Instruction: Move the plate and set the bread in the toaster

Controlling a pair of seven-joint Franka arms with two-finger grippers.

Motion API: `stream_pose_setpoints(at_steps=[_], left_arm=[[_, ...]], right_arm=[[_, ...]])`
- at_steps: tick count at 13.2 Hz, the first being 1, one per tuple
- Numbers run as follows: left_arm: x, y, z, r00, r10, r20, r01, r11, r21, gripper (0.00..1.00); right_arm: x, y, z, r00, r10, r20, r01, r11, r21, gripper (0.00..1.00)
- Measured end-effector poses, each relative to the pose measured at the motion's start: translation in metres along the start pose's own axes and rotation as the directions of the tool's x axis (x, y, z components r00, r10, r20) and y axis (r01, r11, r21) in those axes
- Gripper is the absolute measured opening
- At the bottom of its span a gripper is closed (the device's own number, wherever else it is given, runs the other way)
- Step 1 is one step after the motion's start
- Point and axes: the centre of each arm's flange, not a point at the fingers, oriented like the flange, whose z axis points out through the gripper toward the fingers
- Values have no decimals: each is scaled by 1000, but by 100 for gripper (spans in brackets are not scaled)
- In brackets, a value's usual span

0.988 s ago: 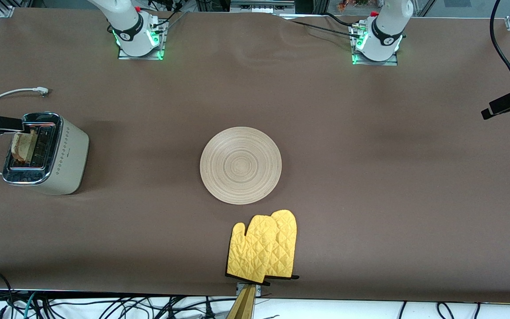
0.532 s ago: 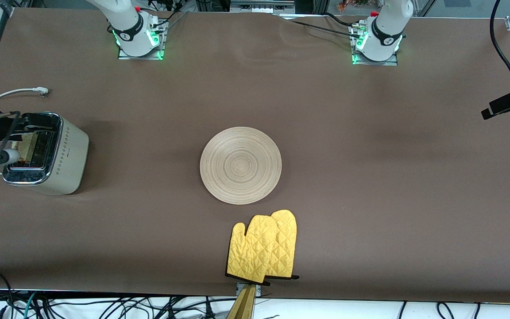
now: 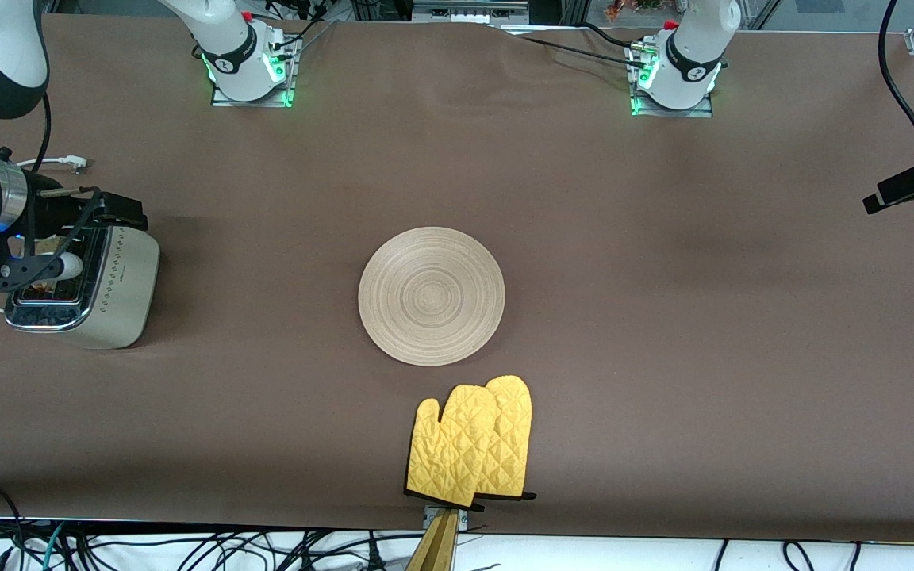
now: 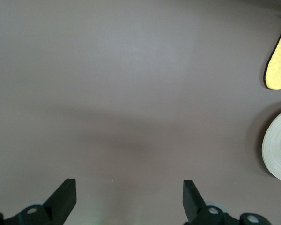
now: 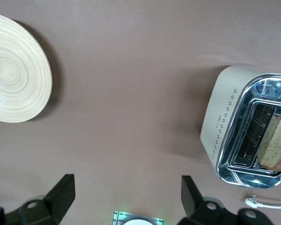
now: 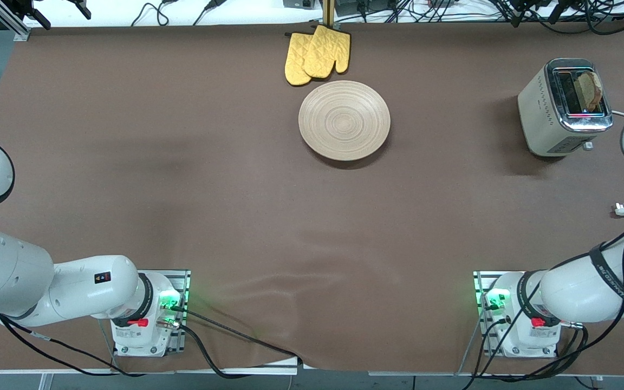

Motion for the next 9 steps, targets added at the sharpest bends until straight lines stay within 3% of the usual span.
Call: stream_pose_setpoints(at_steps=[5, 9], left_arm=[[0, 0, 0, 1000, 0, 0, 0, 1000, 0, 100], [0, 0, 0, 1000, 0, 0, 0, 1000, 0, 100]], right_arm=[[-54, 50, -46, 991, 84, -102, -84, 996, 1, 100], [-75, 50, -48, 989, 94, -112, -95, 995, -2, 100]])
